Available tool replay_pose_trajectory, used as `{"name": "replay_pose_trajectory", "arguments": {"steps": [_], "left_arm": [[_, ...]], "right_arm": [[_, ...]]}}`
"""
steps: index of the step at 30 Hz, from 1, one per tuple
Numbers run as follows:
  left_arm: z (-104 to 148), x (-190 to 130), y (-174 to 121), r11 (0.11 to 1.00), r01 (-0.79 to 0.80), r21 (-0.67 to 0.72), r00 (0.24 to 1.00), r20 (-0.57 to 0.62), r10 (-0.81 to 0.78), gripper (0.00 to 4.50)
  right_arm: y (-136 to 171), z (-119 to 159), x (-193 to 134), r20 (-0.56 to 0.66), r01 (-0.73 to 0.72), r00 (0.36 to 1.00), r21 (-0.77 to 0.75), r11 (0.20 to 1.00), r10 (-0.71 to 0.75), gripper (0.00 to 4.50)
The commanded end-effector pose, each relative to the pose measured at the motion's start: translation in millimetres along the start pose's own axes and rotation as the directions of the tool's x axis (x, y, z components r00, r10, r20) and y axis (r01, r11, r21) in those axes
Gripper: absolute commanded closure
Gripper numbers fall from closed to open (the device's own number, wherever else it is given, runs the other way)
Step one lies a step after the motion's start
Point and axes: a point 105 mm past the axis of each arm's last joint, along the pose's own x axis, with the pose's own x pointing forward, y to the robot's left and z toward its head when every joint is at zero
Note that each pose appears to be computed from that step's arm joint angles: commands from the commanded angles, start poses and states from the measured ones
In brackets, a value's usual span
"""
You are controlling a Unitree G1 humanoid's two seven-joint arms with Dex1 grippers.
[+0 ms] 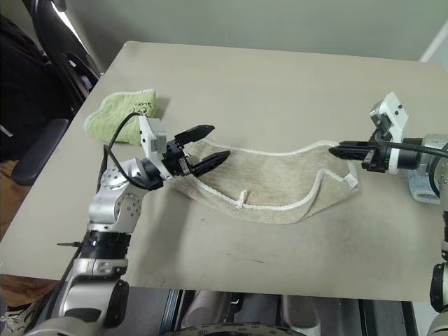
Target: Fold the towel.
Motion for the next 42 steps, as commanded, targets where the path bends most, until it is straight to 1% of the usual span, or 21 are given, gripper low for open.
{"name": "replay_pose_trajectory", "arguments": {"steps": [1,3,5,7,9,10,14,17,21,26,29,31,34,38,42], "left_arm": [[15,-8,25,0.992,-0.056,0.110,0.998,0.009,0.055,0.00],[12,-15,39,0.991,-0.069,0.118,0.997,-0.021,0.072,0.00],[7,-29,59,0.986,-0.092,0.142,0.991,-0.087,0.105,0.00],[7,-39,76,0.983,-0.120,0.137,0.984,-0.117,0.136,0.00],[12,-43,85,0.981,-0.129,0.143,0.980,-0.132,0.148,0.00],[13,-44,88,0.981,-0.128,0.147,0.980,-0.136,0.148,0.00],[27,-47,103,0.979,-0.181,0.089,0.977,-0.099,0.190,0.00],[35,-47,112,0.972,-0.228,-0.050,0.973,-0.051,0.225,0.00],[27,-48,112,0.960,-0.219,-0.175,0.973,-0.113,0.201,0.00],[23,-50,110,0.946,-0.216,-0.242,0.969,-0.176,0.176,0.00],[10,-51,105,0.961,-0.190,-0.203,0.952,-0.277,0.130,0.00],[4,-48,103,0.969,-0.178,-0.170,0.940,-0.321,0.116,0.00],[-6,-44,99,0.987,-0.139,-0.083,0.913,-0.397,0.096,0.00],[-13,-35,94,0.994,-0.100,-0.036,0.902,-0.424,0.076,0.00],[-15,-29,93,0.994,-0.104,-0.035,0.907,-0.412,0.080,0.00]], "right_arm": [[9,43,-20,0.093,0.038,0.995,-0.131,0.991,-0.026,4.49],[13,53,-22,0.114,0.042,0.993,-0.161,0.986,-0.024,4.49],[22,65,-25,0.135,0.031,0.991,-0.199,0.979,-0.004,4.49],[31,75,-27,0.151,0.014,0.988,-0.227,0.974,0.022,4.49],[38,83,-29,0.163,0.002,0.986,-0.251,0.968,0.041,4.49],[40,85,-30,0.166,-0.001,0.985,-0.257,0.966,0.045,4.49],[48,98,-35,0.188,-0.012,0.980,-0.293,0.956,0.070,4.49],[52,104,-35,0.192,-0.020,0.978,-0.311,0.950,0.084,4.49],[57,108,-35,0.192,-0.037,0.976,-0.323,0.946,0.103,4.49],[59,109,-36,0.191,-0.050,0.975,-0.321,0.946,0.116,4.49],[60,110,-36,0.188,-0.055,0.975,-0.319,0.946,0.120,4.49],[60,110,-36,0.187,-0.057,0.975,-0.317,0.947,0.121,4.49],[59,108,-37,0.183,-0.055,0.976,-0.315,0.948,0.117,4.49],[63,114,-39,0.201,-0.069,0.970,-0.320,0.945,0.139,4.49],[68,122,-43,0.217,-0.072,0.964,-0.336,0.939,0.152,4.49]]}}
